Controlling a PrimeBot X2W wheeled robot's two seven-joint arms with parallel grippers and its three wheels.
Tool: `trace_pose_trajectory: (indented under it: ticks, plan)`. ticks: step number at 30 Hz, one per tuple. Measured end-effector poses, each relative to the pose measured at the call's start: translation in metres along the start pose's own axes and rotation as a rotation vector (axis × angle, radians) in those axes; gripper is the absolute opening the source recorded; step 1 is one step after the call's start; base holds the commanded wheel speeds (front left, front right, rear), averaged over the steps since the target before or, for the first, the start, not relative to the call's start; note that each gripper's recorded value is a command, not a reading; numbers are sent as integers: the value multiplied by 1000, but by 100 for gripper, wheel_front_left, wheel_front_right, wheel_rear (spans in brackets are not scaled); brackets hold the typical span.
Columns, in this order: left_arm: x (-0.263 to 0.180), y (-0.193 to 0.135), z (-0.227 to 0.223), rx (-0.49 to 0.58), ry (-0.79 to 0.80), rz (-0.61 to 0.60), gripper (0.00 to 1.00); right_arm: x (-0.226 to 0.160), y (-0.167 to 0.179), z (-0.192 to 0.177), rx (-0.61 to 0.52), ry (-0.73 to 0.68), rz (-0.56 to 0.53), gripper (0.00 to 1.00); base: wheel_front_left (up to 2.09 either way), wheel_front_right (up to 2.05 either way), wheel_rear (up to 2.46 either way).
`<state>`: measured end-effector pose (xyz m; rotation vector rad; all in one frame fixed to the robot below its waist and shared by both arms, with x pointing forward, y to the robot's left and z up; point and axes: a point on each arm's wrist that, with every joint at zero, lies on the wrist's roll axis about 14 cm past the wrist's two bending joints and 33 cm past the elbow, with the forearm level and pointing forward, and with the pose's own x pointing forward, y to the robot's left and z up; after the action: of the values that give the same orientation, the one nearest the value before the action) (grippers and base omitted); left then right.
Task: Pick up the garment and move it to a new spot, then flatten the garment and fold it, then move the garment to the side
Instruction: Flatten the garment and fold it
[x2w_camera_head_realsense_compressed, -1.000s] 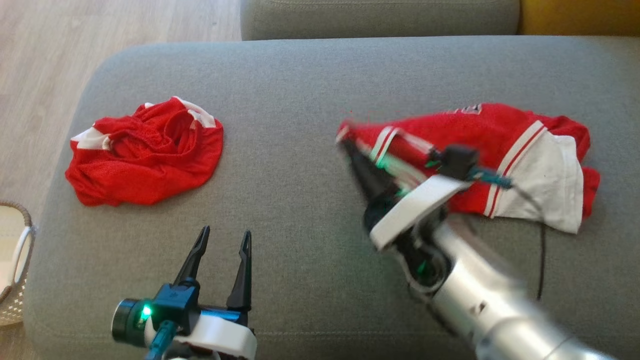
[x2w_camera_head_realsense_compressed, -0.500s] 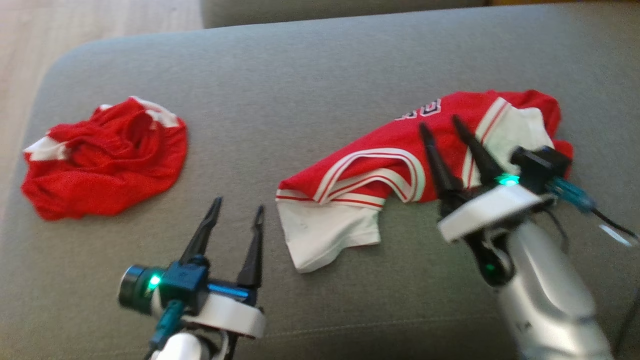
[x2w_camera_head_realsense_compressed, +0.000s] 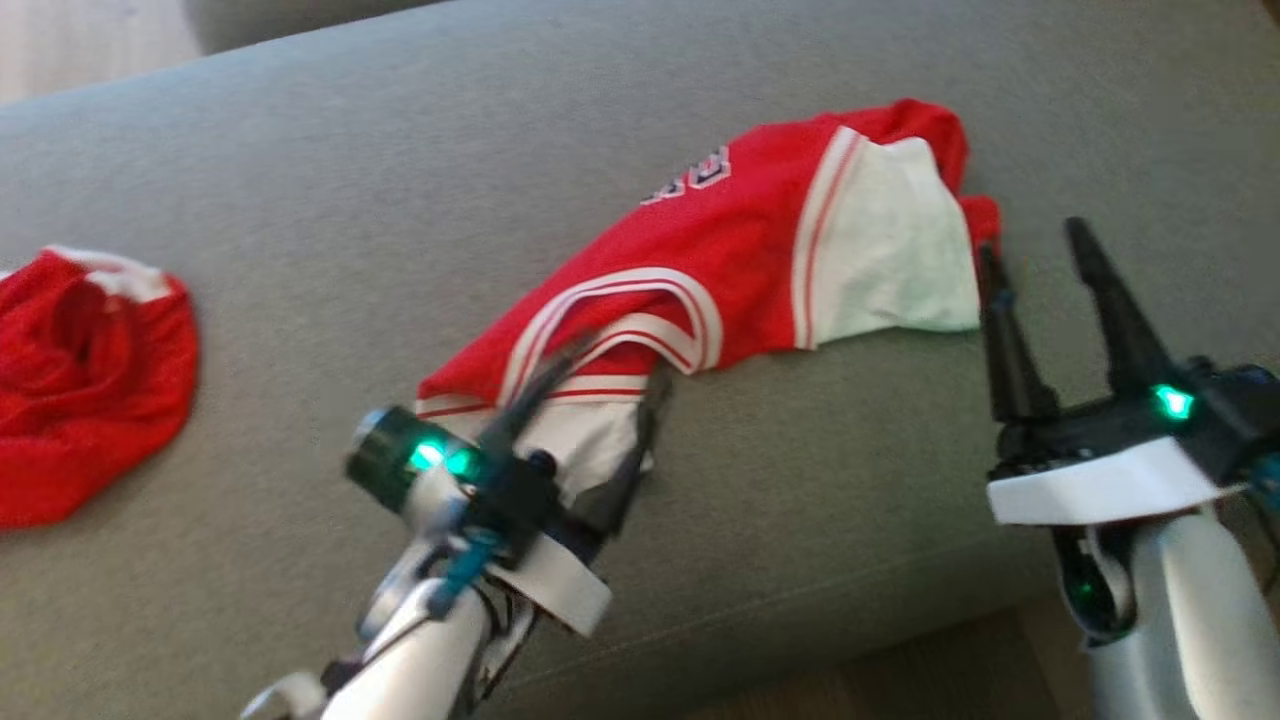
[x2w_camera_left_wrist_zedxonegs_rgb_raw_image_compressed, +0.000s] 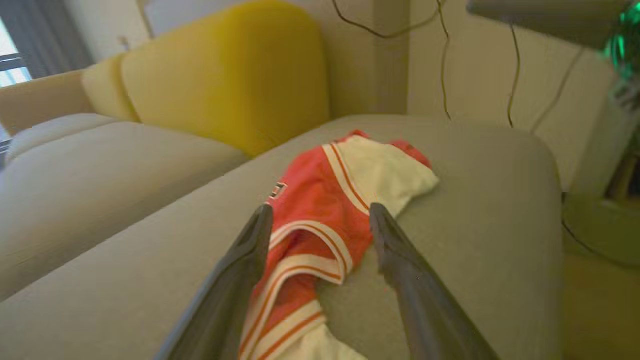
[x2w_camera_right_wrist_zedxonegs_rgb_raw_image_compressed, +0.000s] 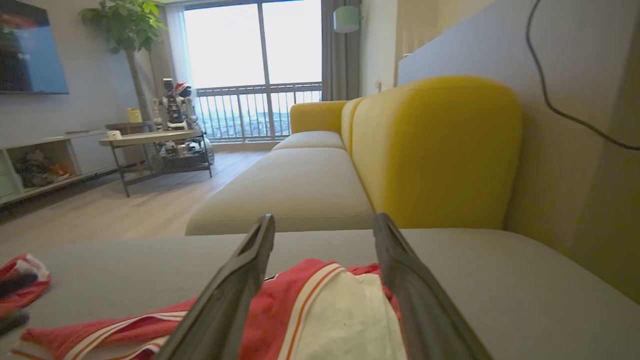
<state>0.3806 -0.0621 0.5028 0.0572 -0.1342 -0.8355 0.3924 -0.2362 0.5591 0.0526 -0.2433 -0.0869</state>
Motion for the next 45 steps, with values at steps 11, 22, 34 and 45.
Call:
trace_pose_trajectory:
  ticks: [11,22,34,45]
  plan:
    - [40,-66,-42,146,84,-353,100,-39,-44,-16,78,71,-164,100,0,0,0]
    - [74,-80,-83,197,167,-418,100,-63,-74,-8,78,72,-278,100,0,0,0]
    - [93,-63,-106,212,207,-393,0,-61,-80,-15,123,84,-311,100,0,0,0]
    - [88,-64,-90,184,170,-417,8,-55,-73,-19,150,83,-290,100,0,0,0]
